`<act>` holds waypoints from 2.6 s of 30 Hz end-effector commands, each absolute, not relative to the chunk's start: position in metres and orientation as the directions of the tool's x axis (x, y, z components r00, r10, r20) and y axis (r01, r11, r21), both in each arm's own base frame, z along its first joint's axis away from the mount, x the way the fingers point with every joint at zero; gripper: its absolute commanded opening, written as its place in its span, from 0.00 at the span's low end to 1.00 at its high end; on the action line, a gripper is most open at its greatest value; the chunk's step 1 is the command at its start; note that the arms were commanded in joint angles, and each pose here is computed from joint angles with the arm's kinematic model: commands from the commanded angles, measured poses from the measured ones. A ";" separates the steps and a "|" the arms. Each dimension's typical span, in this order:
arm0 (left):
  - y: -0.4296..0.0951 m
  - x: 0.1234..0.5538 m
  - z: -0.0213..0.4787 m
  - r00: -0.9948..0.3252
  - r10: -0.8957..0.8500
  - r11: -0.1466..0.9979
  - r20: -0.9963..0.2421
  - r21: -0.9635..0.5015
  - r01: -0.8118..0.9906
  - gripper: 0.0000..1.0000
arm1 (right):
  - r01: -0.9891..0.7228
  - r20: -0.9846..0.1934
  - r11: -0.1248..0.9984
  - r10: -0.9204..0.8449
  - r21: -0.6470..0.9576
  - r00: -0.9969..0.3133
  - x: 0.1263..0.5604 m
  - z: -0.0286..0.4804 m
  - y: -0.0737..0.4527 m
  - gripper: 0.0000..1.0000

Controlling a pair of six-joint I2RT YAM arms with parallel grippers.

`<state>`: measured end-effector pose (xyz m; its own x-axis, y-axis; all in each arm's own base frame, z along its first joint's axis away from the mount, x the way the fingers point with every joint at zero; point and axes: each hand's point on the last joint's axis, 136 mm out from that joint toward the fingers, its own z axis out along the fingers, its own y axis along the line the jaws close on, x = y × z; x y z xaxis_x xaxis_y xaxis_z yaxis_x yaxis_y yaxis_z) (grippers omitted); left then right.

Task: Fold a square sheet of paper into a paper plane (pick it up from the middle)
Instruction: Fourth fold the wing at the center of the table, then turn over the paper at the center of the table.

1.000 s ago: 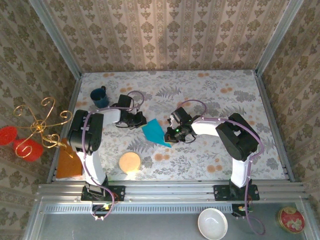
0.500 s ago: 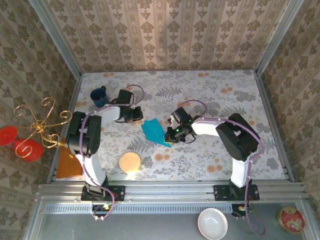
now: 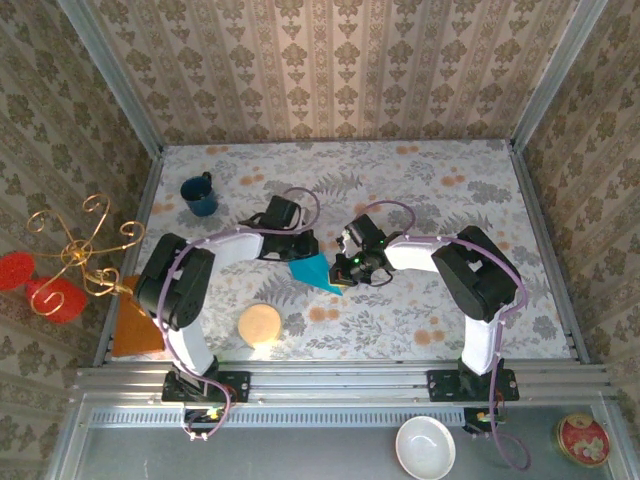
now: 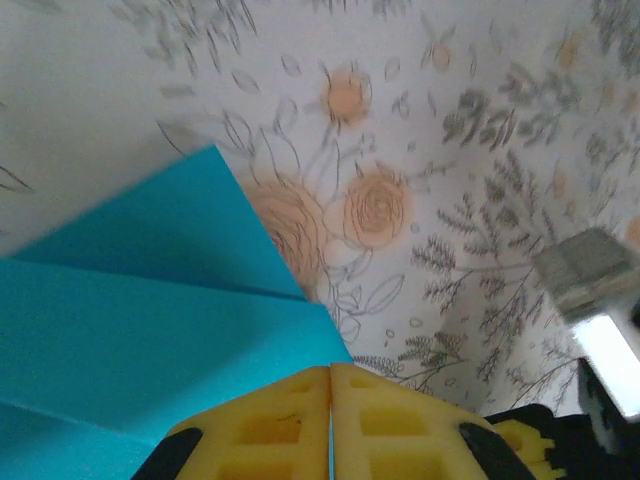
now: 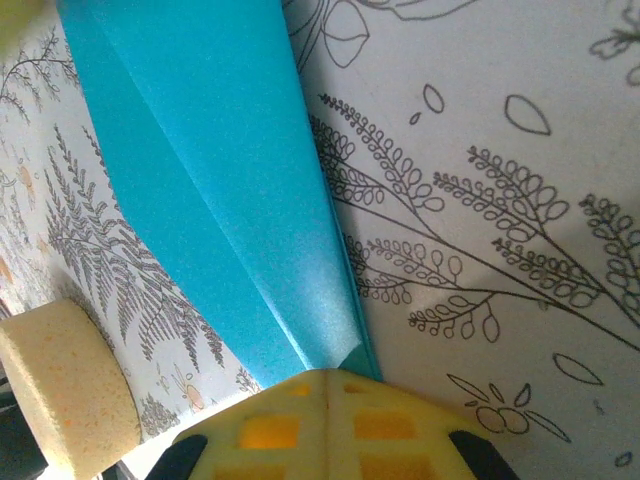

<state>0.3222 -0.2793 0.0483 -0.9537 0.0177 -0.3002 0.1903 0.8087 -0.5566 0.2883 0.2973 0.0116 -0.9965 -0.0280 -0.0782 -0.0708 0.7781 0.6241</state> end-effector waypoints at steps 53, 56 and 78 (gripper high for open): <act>-0.208 0.292 -0.045 -0.999 -0.046 0.981 -0.004 -0.188 -0.044 0.07 | 0.029 0.026 0.813 0.017 0.581 -1.000 0.224 -0.021 0.227 0.02; -0.215 0.298 -0.037 -0.999 -0.035 0.976 -0.022 -0.215 -0.029 0.07 | -0.005 -0.023 0.797 0.011 0.604 -1.000 0.230 -0.005 0.231 0.02; -0.211 0.334 0.080 -0.925 -0.300 0.793 -0.234 -0.601 -0.105 0.43 | -0.175 -0.247 0.686 0.007 0.706 -0.969 0.346 0.050 0.308 0.33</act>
